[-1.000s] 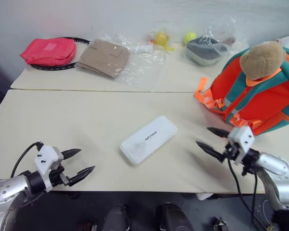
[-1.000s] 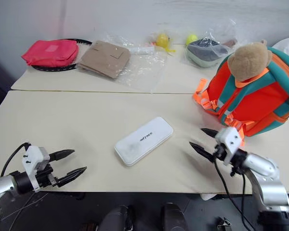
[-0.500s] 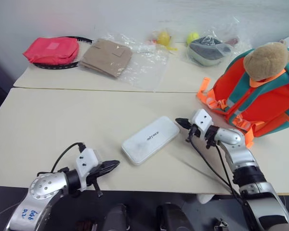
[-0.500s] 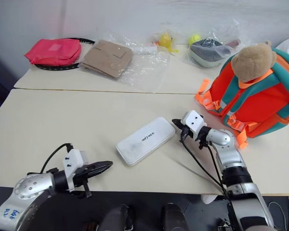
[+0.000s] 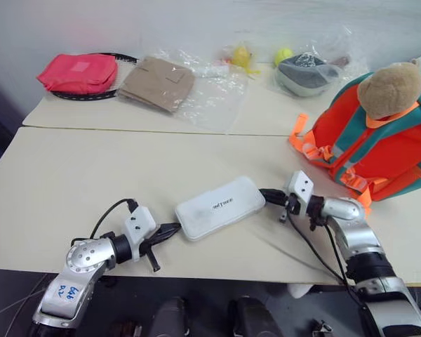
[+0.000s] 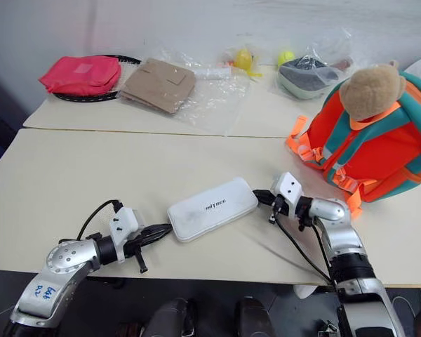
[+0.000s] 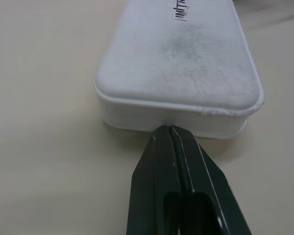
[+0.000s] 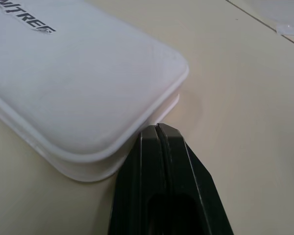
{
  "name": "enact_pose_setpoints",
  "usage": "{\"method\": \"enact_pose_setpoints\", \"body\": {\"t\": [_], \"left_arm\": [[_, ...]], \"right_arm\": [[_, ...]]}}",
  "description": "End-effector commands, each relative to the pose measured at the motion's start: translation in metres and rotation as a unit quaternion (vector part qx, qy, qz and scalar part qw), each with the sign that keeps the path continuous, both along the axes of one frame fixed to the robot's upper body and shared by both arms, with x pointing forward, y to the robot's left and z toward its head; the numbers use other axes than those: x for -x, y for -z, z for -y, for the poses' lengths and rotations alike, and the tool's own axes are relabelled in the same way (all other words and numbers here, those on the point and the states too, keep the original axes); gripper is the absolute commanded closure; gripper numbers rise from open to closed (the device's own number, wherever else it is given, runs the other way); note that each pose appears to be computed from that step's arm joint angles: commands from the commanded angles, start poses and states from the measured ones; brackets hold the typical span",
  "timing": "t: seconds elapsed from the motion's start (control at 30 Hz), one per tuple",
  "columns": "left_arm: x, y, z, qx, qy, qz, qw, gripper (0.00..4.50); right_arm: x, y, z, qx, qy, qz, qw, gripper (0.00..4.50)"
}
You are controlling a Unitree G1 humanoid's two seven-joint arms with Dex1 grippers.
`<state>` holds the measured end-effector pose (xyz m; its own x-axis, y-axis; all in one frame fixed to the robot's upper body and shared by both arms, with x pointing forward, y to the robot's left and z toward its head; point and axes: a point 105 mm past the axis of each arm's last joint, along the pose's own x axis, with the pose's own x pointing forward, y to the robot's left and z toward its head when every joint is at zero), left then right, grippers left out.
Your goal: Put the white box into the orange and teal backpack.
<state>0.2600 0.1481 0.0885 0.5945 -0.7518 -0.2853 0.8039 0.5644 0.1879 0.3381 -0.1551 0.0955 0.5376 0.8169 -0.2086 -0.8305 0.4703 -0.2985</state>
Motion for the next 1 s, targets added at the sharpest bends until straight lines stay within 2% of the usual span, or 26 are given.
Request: {"method": "enact_pose_setpoints", "body": {"t": [0.03,0.3,0.4,0.5,0.6,0.73,0.8,0.93,1.0], "left_arm": [[-0.005,-0.005,0.004,-0.004,0.016,0.015,1.0,4.48],[-0.023,-0.01,-0.005,0.004,0.003,0.015,1.0,4.48],[-0.022,-0.01,-0.018,0.021,-0.012,-0.02,1.0,4.48],[-0.02,0.005,-0.051,0.033,-0.085,-0.151,0.984,3.87],[-0.015,-0.001,-0.063,0.115,-0.097,-0.25,0.956,2.97],[-0.007,-0.007,-0.069,0.19,-0.1,-0.397,0.892,1.75],[-0.008,-0.014,-0.057,0.225,-0.077,-0.456,0.858,1.18],[-0.024,-0.021,-0.034,0.269,-0.061,-0.5,0.821,1.18],[-0.025,-0.018,-0.02,0.261,-0.047,-0.523,0.81,1.18]], "right_arm": [[0.019,-0.006,-0.012,0.003,-0.048,0.002,0.999,4.5],[0.044,-0.006,0.005,0.002,-0.019,-0.02,1.0,4.5],[0.049,-0.003,0.015,0.01,0.004,-0.022,1.0,4.5],[0.05,-0.002,0.027,0.021,0.02,-0.02,0.999,4.5],[0.05,-0.003,0.032,0.031,0.023,-0.016,0.999,4.5],[0.052,-0.002,0.034,0.045,0.011,-0.013,0.999,4.5],[0.052,-0.001,0.032,0.053,-0.002,-0.011,0.999,4.5],[0.045,0.005,0.022,0.058,-0.025,-0.01,0.998,4.5],[0.042,0.01,0.015,0.064,-0.041,-0.01,0.997,4.5]]}}
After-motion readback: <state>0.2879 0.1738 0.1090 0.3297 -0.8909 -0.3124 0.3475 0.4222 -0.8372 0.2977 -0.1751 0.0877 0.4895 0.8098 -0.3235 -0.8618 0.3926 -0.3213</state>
